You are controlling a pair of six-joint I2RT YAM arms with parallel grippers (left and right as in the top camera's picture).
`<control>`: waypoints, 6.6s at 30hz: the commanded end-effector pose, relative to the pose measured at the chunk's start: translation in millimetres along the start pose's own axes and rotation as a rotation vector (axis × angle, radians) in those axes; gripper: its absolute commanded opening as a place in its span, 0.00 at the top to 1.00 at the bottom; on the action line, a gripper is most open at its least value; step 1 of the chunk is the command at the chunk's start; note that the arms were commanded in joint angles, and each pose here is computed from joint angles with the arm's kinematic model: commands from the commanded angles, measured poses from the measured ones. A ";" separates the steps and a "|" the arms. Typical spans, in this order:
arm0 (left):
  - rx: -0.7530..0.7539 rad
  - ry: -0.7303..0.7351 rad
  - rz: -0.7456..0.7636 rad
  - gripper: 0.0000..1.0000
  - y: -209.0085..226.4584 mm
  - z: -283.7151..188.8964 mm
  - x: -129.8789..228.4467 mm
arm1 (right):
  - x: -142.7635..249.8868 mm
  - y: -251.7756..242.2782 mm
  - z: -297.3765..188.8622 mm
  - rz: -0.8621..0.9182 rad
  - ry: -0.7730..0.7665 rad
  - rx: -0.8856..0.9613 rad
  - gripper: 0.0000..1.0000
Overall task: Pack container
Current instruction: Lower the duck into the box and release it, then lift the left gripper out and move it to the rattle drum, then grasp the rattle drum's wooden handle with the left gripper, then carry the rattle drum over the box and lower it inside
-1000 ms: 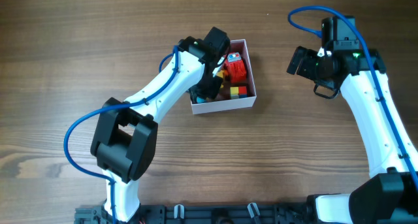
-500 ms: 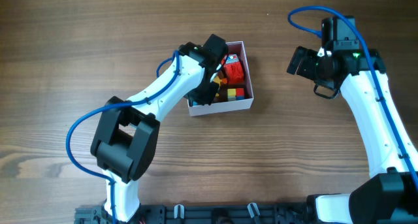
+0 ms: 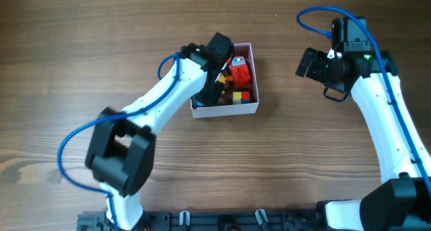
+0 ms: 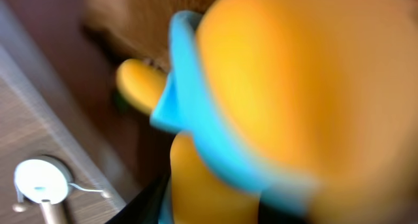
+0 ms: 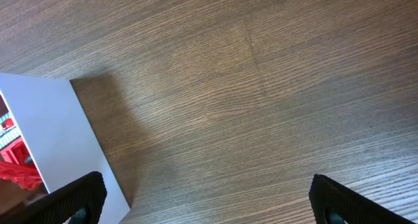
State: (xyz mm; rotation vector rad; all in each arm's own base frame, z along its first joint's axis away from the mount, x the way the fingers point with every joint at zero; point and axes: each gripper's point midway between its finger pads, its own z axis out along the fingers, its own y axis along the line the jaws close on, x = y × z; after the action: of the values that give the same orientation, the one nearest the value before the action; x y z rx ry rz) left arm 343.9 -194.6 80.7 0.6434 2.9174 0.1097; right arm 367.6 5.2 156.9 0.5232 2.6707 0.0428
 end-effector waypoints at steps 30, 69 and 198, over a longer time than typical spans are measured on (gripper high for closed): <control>0.084 -0.042 -0.001 0.12 -13.8 6.0 -1.8 | 1.8 0.5 3.3 0.002 0.011 -0.005 0.00; 0.106 0.051 -0.249 0.31 145.9 -2.4 112.8 | 1.8 0.5 3.3 0.002 0.011 -0.005 0.00; 0.291 -0.219 -0.003 0.96 -49.7 -5.5 -32.9 | 1.8 0.5 3.3 0.002 0.011 -0.005 0.00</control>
State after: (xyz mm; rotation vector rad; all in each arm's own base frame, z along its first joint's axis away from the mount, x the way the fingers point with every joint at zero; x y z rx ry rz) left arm 351.2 -249.2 99.5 0.6533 2.7108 -0.3805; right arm 367.6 5.2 156.9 0.5232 2.6707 0.0428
